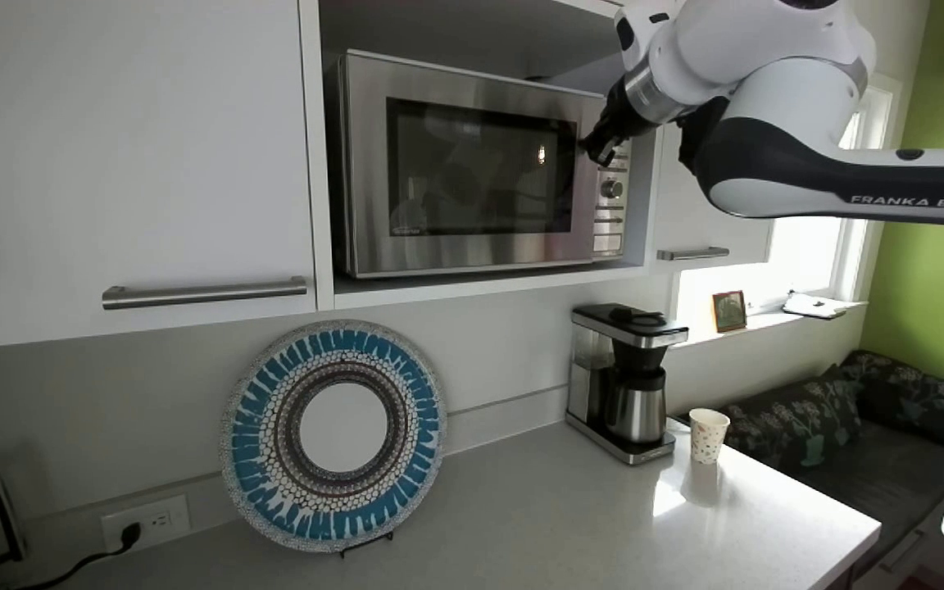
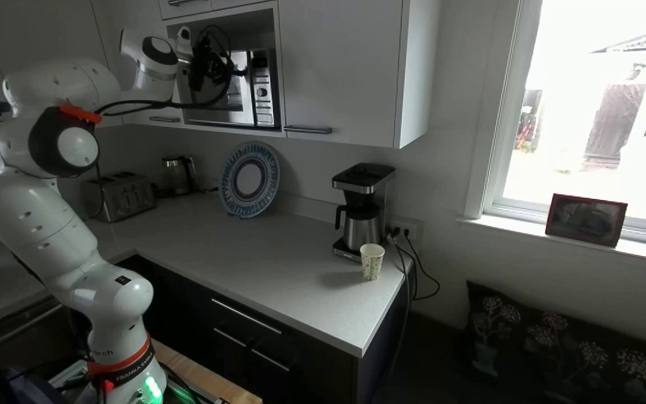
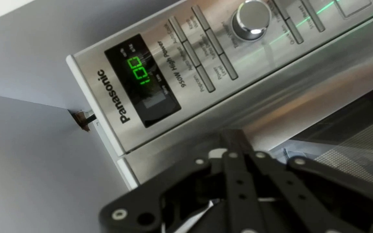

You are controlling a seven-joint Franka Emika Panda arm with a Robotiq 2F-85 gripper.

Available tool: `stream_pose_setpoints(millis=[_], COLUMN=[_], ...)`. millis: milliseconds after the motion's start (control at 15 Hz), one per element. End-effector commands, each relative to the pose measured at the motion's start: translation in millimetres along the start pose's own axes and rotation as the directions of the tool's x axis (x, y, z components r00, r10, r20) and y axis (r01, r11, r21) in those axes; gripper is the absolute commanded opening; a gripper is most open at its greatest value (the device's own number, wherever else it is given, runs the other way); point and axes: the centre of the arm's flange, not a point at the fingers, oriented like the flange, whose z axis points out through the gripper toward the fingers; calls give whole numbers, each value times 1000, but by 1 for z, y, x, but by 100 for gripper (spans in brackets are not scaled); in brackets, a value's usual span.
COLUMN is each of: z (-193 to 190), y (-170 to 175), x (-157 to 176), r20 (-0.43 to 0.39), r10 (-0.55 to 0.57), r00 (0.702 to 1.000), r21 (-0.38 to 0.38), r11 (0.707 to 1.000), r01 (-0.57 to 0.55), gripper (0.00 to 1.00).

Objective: Put the plate in the microwave and then close the microwave door

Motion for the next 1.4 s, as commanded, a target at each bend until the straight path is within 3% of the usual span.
stream_pose_setpoints(millis=[0, 333, 400, 867, 1133, 1333], z=[44, 37, 28, -38, -57, -66], y=[-5, 0, 5, 34, 31, 29], x=[5, 9, 9, 7, -7, -17], r20=[-27, -27, -28, 76, 210, 289], r10=[5, 9, 21, 139, 160, 162], r00=[1000, 1000, 999, 987, 964, 943], r21=[-26, 6, 22, 221, 405, 450], r11=[1000, 1000, 1000, 963, 884, 847], r01=[-6, -9, -20, -153, -235, -283], gripper=[0, 0, 21, 69, 99, 100])
